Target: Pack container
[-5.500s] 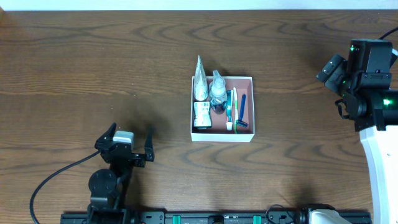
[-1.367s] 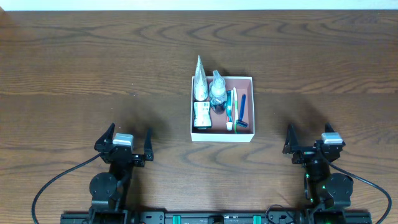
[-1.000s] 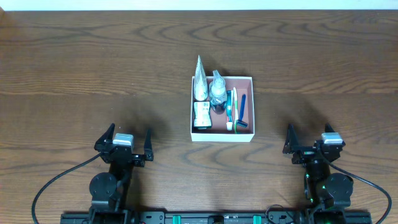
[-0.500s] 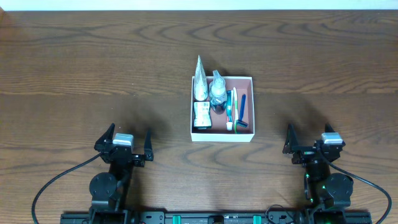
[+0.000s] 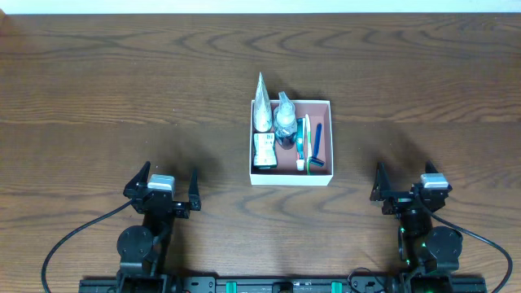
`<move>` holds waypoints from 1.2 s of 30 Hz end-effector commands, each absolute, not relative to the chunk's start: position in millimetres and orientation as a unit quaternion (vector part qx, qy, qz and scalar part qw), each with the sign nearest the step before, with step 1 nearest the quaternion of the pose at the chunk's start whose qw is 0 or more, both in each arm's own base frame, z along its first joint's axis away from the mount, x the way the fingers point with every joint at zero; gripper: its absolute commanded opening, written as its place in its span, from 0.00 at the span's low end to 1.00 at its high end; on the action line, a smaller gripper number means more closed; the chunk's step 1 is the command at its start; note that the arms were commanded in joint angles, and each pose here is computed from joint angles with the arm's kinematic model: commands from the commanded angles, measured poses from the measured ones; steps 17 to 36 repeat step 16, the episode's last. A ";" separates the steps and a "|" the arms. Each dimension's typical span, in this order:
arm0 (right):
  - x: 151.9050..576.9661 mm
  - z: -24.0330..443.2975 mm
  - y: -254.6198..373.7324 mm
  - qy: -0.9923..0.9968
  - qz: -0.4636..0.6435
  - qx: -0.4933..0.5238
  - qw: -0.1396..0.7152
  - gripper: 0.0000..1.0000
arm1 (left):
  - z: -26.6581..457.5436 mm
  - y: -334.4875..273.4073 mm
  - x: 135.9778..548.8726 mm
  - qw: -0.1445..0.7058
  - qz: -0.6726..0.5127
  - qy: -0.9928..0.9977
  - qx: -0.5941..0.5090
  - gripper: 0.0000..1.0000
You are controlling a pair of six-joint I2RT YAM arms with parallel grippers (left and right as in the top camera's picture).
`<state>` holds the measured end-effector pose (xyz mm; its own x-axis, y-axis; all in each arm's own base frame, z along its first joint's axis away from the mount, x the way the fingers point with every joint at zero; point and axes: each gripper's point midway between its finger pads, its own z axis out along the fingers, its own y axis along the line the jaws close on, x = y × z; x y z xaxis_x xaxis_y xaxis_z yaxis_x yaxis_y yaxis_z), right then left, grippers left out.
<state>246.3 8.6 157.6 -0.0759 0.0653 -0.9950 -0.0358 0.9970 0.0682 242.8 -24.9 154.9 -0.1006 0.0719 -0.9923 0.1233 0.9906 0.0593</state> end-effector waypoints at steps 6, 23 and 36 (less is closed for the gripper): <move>246.0 157.2 10.3 0.732 0.036 0.002 0.680 0.99 | 138.2 -25.6 242.9 0.652 -0.018 0.754 0.073 0.98; 246.0 157.2 10.3 0.732 0.036 0.002 0.680 0.99 | 138.2 -25.6 242.9 0.652 -0.018 0.754 0.073 0.98; 246.0 157.2 10.3 0.732 0.036 0.002 0.680 0.99 | 138.2 -25.6 242.9 0.652 -0.018 0.754 0.073 0.98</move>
